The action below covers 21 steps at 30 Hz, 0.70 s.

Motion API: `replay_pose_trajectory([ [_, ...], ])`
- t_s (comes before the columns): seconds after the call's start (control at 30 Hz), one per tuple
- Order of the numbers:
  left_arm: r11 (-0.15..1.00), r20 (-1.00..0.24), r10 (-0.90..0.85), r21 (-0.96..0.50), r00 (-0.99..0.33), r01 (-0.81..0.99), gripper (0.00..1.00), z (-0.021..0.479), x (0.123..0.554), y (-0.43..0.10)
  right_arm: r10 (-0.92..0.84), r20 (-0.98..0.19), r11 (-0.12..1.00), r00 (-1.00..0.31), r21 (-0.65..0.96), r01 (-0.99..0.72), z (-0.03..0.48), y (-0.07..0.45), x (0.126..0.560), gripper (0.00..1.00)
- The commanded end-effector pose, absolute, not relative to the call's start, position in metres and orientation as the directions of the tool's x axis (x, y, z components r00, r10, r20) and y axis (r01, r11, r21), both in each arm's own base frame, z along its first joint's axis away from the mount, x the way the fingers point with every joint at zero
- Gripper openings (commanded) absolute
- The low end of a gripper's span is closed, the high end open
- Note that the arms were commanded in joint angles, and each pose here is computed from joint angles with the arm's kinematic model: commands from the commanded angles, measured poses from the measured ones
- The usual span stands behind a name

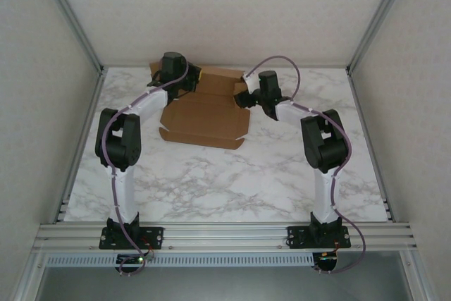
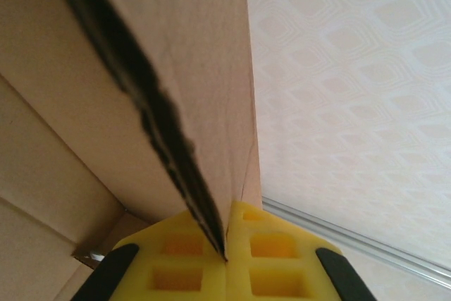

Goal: Fold the paper box

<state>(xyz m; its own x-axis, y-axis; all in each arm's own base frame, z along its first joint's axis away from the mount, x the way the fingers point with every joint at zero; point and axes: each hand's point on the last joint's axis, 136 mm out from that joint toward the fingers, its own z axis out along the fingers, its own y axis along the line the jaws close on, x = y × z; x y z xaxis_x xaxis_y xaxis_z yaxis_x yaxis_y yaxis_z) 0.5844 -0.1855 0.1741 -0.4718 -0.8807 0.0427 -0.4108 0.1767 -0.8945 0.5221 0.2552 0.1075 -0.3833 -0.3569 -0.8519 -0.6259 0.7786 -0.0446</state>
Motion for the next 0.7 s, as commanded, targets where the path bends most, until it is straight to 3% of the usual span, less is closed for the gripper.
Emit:
replay_pose_trajectory([
  [0.0, 0.21, 0.086, -0.87, -0.826, -0.485, -0.523, 0.0, 0.135, 0.564, -0.186, -0.32, -0.883, 0.769, -0.342, -0.031, -0.639, 0.129, 0.254, 0.517, 0.71],
  [0.17, 0.213, 0.086, -0.87, -0.823, -0.486, -0.527, 0.0, 0.132, 0.562, -0.186, -0.32, -0.883, 0.755, -0.344, -0.018, -0.656, 0.128, 0.25, 0.517, 0.7],
  [0.37, 0.217, 0.083, -0.868, -0.824, -0.49, -0.523, 0.0, 0.133, 0.561, -0.186, -0.321, -0.885, 0.729, -0.338, -0.003, -0.685, 0.132, 0.248, 0.526, 0.58],
  [0.67, 0.214, 0.086, -0.868, -0.825, -0.489, -0.524, 0.0, 0.133, 0.559, -0.186, -0.33, -0.876, 0.736, -0.352, -0.005, -0.677, 0.127, 0.255, 0.545, 0.56],
])
